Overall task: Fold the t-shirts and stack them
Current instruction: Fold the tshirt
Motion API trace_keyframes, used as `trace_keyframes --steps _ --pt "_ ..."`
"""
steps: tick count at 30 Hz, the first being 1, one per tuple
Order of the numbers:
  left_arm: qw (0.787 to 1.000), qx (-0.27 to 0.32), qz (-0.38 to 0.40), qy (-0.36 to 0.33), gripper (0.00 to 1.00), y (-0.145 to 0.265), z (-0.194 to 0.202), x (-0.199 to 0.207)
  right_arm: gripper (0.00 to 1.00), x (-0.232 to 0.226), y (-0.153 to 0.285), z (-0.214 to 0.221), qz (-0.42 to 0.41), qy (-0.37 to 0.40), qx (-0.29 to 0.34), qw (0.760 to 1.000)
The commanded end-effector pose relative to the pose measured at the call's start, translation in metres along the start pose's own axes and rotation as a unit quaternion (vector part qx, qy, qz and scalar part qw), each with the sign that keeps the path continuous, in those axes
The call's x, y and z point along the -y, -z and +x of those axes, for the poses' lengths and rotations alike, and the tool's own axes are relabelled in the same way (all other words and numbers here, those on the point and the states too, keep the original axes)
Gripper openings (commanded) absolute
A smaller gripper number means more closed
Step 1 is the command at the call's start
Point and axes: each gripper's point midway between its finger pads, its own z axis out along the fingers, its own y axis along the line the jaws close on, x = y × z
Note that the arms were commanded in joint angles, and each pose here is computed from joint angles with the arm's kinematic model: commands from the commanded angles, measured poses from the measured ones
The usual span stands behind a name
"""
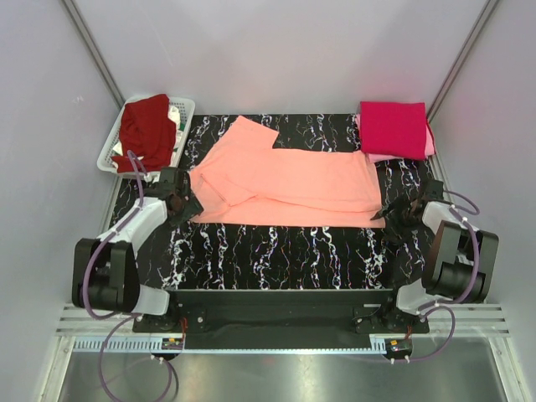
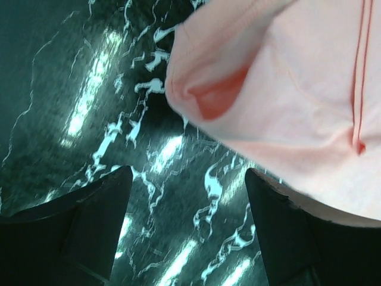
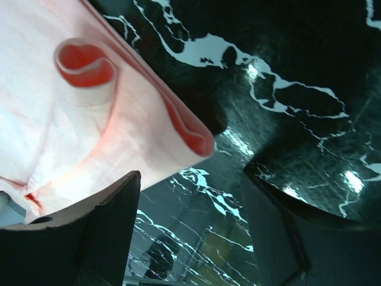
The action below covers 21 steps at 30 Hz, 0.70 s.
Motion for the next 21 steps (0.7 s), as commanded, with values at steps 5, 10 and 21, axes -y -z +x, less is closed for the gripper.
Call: trace_keyframes --steps 5,10,21 --pt "0.998 0.042 0.01 0.053 0.76 -0.037 -0.031 0.009 0.69 -0.015 -0.01 -0.022 -0.019 0.024 0.019 0.999" --pt "0.997 0.046 0.022 0.06 0.46 -0.048 -0.036 0.012 0.45 -0.015 -0.019 -0.022 -0.023 0.016 0.012 1.0" --pt "0.995 0.041 0.035 0.08 0.0 -0.01 -0.019 0.001 0.0 -0.011 0.001 -0.034 0.014 0.018 0.038 0.999"
